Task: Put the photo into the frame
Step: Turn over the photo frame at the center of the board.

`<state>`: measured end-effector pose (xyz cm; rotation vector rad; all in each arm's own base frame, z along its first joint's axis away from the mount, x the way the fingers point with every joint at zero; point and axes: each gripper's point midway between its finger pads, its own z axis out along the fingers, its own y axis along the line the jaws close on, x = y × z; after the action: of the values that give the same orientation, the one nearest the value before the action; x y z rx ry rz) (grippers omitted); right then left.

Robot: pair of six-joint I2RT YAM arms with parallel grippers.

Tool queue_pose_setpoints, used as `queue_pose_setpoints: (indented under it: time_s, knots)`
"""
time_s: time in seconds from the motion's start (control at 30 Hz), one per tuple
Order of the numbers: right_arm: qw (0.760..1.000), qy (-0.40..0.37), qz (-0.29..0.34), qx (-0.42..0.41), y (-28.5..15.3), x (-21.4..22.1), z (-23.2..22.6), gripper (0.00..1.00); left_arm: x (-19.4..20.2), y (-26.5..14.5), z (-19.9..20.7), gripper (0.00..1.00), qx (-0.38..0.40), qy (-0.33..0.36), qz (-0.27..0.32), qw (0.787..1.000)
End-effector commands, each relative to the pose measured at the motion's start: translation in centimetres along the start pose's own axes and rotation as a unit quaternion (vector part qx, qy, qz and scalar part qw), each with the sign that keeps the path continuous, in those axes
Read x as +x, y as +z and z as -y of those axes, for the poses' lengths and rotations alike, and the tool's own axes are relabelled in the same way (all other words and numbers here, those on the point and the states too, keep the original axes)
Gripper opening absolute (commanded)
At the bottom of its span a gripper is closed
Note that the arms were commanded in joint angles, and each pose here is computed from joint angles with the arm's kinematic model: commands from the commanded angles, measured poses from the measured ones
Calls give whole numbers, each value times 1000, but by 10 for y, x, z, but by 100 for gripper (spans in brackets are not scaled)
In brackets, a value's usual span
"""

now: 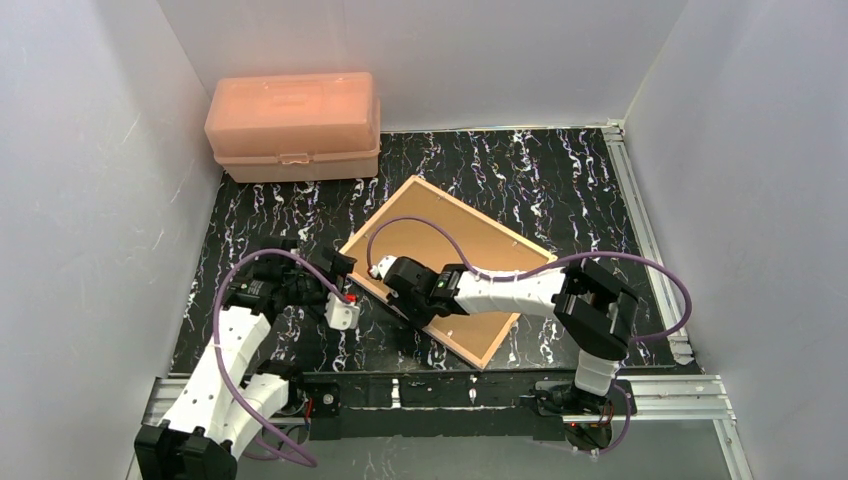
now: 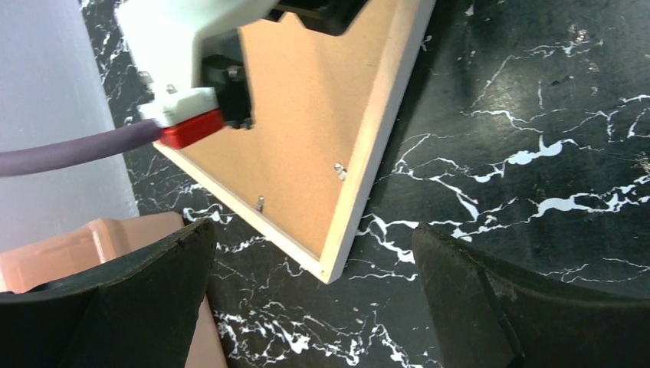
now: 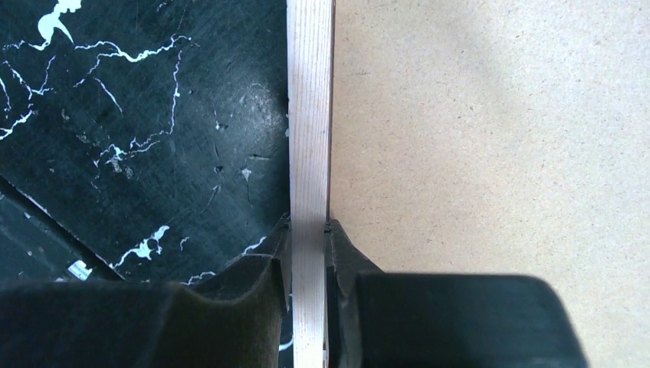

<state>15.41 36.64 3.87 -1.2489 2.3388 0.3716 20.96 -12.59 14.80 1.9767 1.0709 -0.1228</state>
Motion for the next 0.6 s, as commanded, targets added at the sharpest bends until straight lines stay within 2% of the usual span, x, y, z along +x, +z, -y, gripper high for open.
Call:
queue_pose_setpoints:
  time_s: [0.0,0.2,0.33,0.43,0.57]
  knots:
    - [998,-7,58,5,-46,-52,-1,1,-4,12,5,98,-12,30,27,999]
    - [993,-2,112,-25,-94,-93,-11,1,4,32,19,99,-5,101,38,994]
    - [991,-1,127,-39,-116,-106,-16,1,17,44,1,99,-43,131,23,990]
    - [990,-1,132,-49,-124,-109,-19,1,22,48,-20,92,-71,149,13,986]
    - [990,0,132,-54,-129,-110,-20,1,25,51,-51,90,-127,184,7,975]
